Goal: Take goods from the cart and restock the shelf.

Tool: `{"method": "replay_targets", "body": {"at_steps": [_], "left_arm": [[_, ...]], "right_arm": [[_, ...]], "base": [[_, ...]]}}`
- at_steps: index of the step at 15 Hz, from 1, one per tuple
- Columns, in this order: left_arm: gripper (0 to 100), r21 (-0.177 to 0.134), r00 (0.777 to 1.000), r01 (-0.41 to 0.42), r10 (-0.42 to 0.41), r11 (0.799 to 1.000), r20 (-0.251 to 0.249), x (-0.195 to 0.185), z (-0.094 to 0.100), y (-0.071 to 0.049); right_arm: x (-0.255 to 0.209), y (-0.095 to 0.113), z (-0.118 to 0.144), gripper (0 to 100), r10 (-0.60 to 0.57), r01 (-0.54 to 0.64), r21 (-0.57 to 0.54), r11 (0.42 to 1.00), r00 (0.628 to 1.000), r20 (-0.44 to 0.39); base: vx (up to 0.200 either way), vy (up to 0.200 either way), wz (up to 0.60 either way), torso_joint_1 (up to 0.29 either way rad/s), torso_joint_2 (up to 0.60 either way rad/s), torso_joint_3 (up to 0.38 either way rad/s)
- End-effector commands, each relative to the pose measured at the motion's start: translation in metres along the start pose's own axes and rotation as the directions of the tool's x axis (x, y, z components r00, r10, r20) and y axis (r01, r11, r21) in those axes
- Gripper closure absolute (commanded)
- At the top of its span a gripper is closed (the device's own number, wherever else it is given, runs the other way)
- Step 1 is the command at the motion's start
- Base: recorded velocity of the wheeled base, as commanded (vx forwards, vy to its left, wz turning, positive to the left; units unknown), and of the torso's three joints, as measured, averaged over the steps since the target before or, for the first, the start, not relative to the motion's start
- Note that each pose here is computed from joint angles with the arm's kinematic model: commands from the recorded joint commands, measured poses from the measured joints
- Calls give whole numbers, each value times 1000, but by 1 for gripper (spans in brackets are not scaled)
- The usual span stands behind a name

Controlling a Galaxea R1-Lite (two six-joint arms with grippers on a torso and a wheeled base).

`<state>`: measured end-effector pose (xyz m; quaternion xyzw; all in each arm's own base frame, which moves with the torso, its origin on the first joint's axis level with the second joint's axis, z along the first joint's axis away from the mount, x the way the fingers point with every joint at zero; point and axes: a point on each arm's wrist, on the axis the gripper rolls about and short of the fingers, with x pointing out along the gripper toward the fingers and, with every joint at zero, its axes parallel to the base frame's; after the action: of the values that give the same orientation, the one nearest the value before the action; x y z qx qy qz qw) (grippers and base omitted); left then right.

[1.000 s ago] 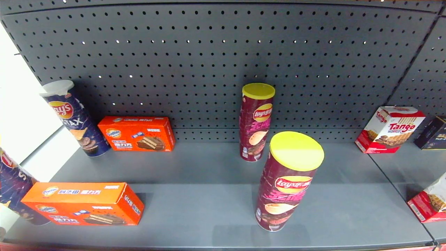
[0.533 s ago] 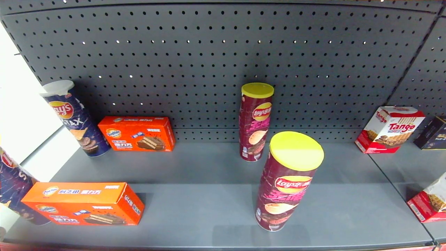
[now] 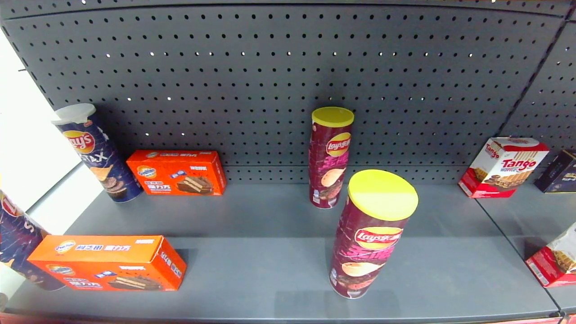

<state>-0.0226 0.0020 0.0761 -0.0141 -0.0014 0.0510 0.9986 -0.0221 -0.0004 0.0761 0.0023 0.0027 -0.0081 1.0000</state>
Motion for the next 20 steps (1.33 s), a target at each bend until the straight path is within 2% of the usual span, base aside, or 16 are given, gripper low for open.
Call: {"method": "replay_targets", "body": {"at_steps": [1, 20], "left_arm": [[0, 3, 1000, 1, -1, 1000, -6, 0, 0, 0], [0, 3, 1000, -1, 1, 1000, -6, 0, 0, 0]], "right_arm": [[0, 0, 0, 0, -1, 1, 0, 1000, 1000, -2], [0, 0, 0, 0, 2, -2, 1, 1000, 1000, -4]], "base": [[0, 0, 0, 0, 0, 0], [0, -21, 0, 2, 1, 0]]}}
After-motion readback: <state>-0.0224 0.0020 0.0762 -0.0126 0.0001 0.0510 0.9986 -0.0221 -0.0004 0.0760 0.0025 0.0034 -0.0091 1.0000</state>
